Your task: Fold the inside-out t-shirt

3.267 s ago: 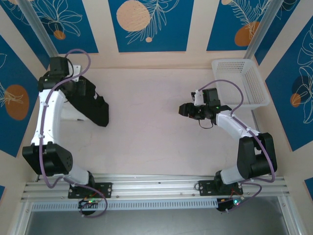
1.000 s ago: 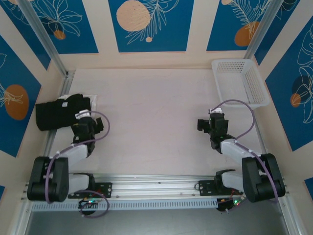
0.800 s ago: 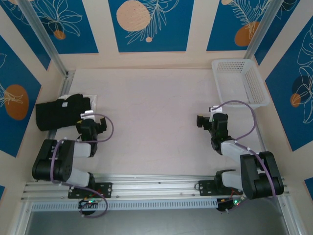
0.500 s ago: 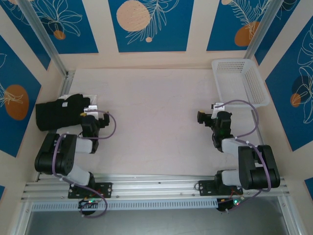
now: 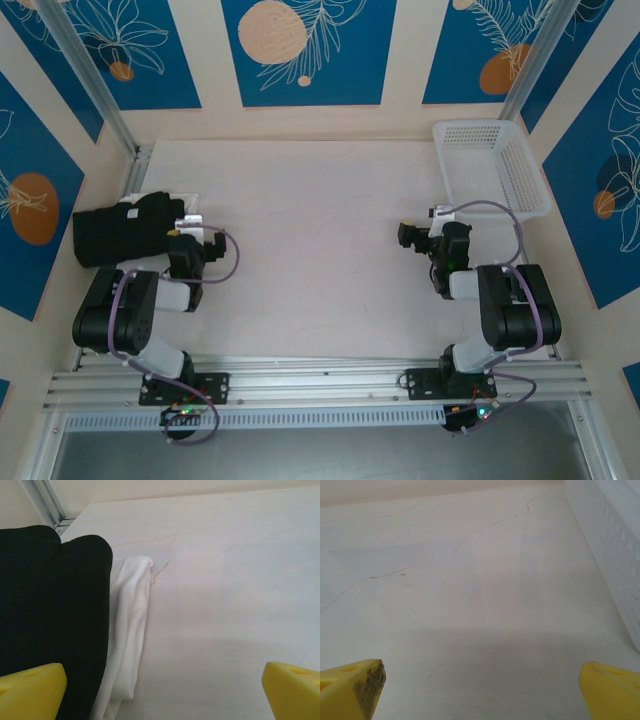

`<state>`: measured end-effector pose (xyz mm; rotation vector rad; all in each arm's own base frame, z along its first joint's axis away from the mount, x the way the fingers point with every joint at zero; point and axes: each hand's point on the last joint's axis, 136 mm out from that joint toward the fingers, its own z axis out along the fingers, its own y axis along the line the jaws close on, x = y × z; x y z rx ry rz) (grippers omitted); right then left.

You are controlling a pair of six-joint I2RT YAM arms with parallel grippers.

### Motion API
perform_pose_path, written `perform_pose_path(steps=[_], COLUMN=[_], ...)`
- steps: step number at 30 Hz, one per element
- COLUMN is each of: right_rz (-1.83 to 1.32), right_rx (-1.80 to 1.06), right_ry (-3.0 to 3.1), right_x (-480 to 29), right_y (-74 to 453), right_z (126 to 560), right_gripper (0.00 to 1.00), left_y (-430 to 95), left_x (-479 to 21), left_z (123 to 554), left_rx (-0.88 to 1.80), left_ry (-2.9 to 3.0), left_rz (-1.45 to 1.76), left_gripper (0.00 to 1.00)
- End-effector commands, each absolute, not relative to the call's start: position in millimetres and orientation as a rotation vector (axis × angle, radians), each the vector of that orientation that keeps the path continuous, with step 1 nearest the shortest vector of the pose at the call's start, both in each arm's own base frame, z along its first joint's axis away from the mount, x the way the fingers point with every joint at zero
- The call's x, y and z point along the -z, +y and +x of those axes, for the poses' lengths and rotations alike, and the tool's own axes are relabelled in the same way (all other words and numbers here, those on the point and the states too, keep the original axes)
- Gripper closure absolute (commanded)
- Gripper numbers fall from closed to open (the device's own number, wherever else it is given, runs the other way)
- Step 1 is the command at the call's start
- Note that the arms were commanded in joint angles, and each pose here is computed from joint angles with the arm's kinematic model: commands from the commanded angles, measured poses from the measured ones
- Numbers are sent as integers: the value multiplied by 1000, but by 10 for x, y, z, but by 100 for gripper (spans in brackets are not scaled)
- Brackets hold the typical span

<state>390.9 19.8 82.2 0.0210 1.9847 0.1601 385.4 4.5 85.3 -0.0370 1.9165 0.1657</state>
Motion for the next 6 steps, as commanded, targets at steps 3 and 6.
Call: perform_pose_path(steps=[3,6], right_rz=[-11,-10], right_rx=[-172,-172], right_ry=[1951,1947], right_x=[-933,-942], right_y=[247,245], right_z=[3968,3968], right_gripper=[1,1], left_y=[-20,-21], left_x=[-949,-948], left_z=[3922,3919], left_rx=[-147,-147], left_ry=[1883,1883], left_rz=[-14,-14], left_gripper=[0,0])
